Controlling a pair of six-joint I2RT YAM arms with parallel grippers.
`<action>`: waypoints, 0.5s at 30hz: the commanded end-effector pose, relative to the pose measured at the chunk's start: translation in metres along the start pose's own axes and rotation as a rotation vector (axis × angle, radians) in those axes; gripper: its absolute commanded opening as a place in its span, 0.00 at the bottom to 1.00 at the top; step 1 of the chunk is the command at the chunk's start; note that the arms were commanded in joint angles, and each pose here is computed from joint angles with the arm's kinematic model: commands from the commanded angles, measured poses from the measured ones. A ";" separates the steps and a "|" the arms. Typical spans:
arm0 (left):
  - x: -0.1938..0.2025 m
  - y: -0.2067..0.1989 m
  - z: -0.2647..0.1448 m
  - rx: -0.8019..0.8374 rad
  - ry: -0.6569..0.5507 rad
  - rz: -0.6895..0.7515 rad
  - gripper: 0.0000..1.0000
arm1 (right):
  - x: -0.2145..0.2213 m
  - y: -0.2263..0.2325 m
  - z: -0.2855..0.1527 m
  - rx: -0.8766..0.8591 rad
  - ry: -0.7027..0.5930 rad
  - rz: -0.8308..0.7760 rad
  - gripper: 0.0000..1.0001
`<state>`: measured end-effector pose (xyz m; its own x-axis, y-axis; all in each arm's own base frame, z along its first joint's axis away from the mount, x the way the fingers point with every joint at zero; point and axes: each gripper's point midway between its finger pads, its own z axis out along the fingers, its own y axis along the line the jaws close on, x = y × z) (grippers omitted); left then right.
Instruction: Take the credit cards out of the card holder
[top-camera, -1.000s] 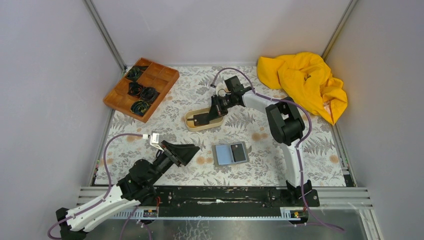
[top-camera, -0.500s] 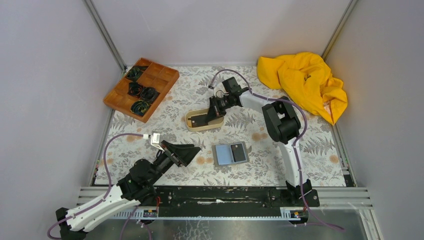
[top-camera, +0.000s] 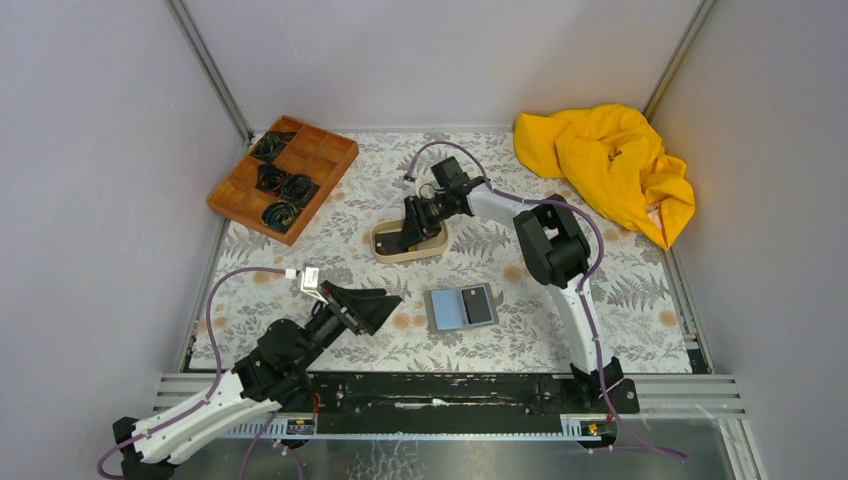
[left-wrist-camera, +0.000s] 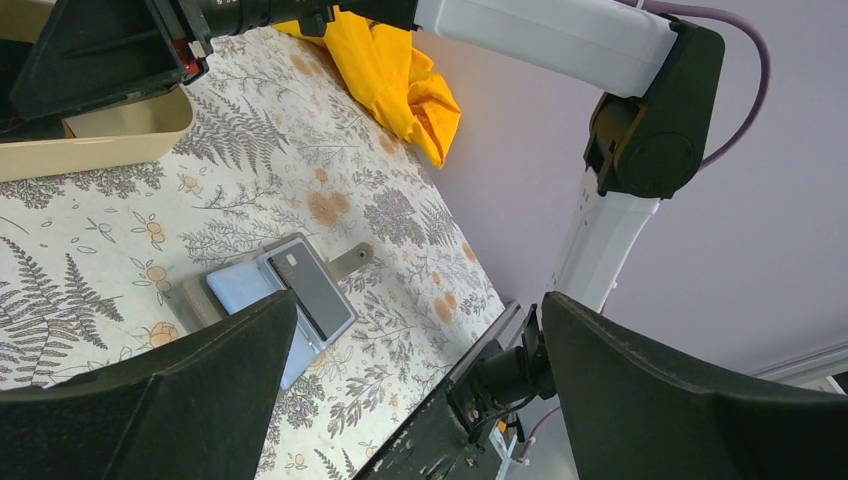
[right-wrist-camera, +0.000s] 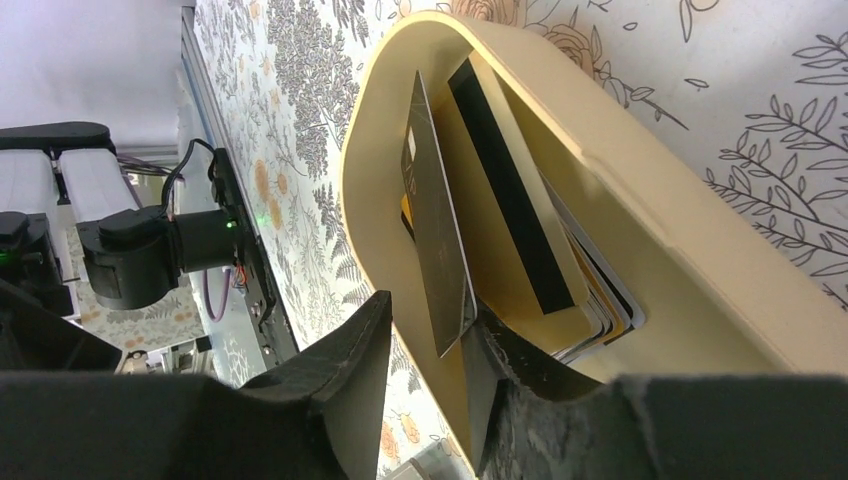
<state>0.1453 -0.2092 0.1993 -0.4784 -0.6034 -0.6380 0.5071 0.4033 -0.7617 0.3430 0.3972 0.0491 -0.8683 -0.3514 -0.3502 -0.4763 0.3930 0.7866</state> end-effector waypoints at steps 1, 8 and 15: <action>-0.004 -0.006 -0.002 0.020 -0.006 0.016 1.00 | -0.011 0.017 -0.010 0.009 -0.030 -0.042 0.39; -0.003 -0.007 -0.002 0.026 -0.002 0.007 1.00 | -0.015 0.025 -0.026 0.059 -0.046 -0.065 0.40; 0.000 -0.010 -0.002 0.037 0.020 0.011 1.00 | -0.017 0.022 -0.051 0.107 -0.102 -0.069 0.41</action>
<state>0.1428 -0.2106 0.1983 -0.4879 -0.5927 -0.6408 0.5139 0.3984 -0.7597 0.3426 0.3803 0.0576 -0.8694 -0.3380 -0.3603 -0.4874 0.4672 0.7377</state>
